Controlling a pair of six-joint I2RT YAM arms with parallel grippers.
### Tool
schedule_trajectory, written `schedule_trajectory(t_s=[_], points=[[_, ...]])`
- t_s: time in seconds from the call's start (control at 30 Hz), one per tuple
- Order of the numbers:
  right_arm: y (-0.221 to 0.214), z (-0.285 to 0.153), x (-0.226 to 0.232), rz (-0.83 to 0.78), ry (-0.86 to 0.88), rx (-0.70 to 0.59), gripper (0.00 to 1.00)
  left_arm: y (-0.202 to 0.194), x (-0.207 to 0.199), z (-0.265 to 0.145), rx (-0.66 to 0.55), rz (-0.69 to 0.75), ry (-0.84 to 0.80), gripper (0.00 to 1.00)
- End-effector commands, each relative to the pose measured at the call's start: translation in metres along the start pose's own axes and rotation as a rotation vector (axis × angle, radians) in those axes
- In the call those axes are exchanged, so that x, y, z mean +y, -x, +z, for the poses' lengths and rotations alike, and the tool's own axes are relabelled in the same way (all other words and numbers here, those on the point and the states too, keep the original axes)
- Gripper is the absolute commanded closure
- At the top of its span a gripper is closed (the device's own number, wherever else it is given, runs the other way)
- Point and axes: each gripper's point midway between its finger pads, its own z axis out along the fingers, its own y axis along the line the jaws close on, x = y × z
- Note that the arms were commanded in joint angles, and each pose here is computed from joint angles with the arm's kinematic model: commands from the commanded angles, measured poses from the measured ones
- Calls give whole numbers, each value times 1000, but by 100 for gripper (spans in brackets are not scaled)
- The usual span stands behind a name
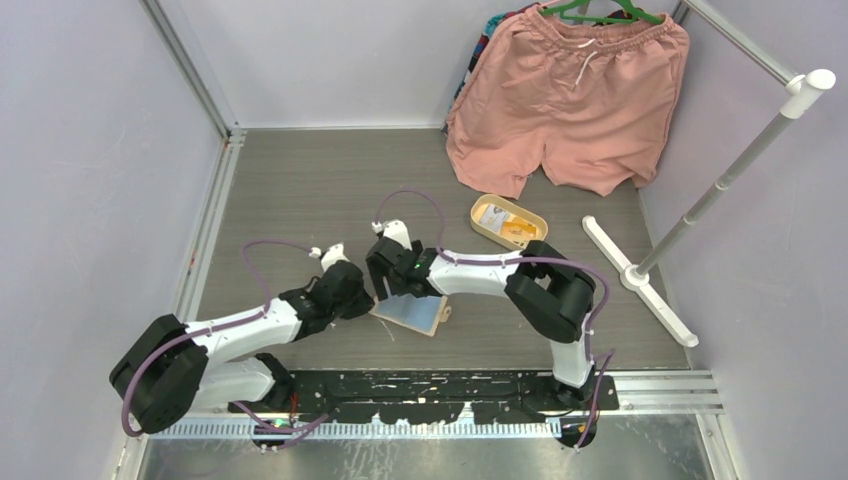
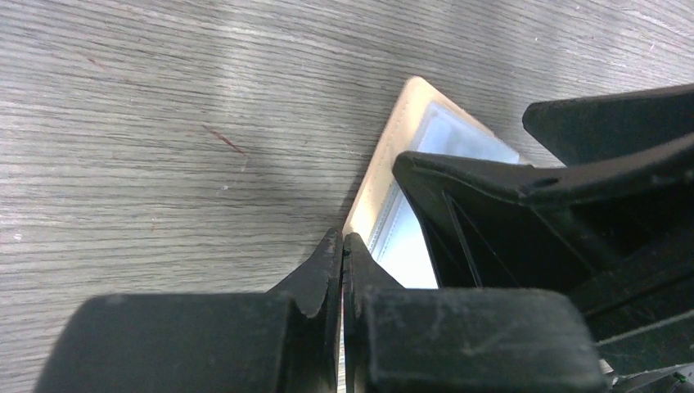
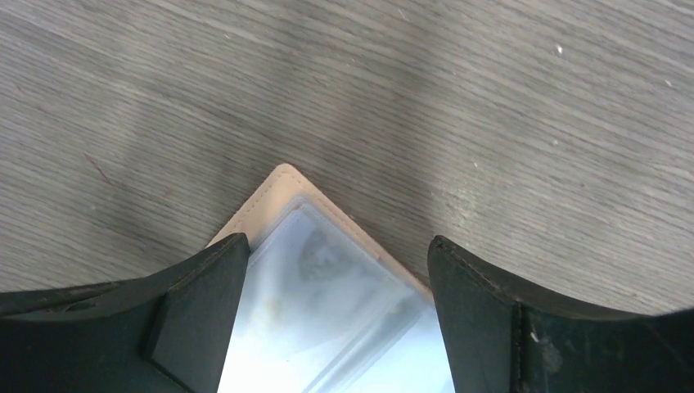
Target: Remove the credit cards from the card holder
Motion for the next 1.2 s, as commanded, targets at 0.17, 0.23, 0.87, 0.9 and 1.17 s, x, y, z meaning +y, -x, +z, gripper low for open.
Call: schedule_trajectory(t_s=[0.17,0.23,0.87,0.9,1.17], points=[[-25,-22,-36,-45,-83,34,15,5,5,3,-37,-22,24,100],[-26,-27,-39,-44,-84,33,15,5,6,2,-40,-22,27,100],[-4,-71,-24,60,98,-106,15,0,-35,4,14,55,-183,54],[-1,-80,-27,82,104,-129,15,1,-35,3,12,62,-191,47],[-32,-135,-48,286,217,-132,15,0,-50,-12,137,143,-355,29]])
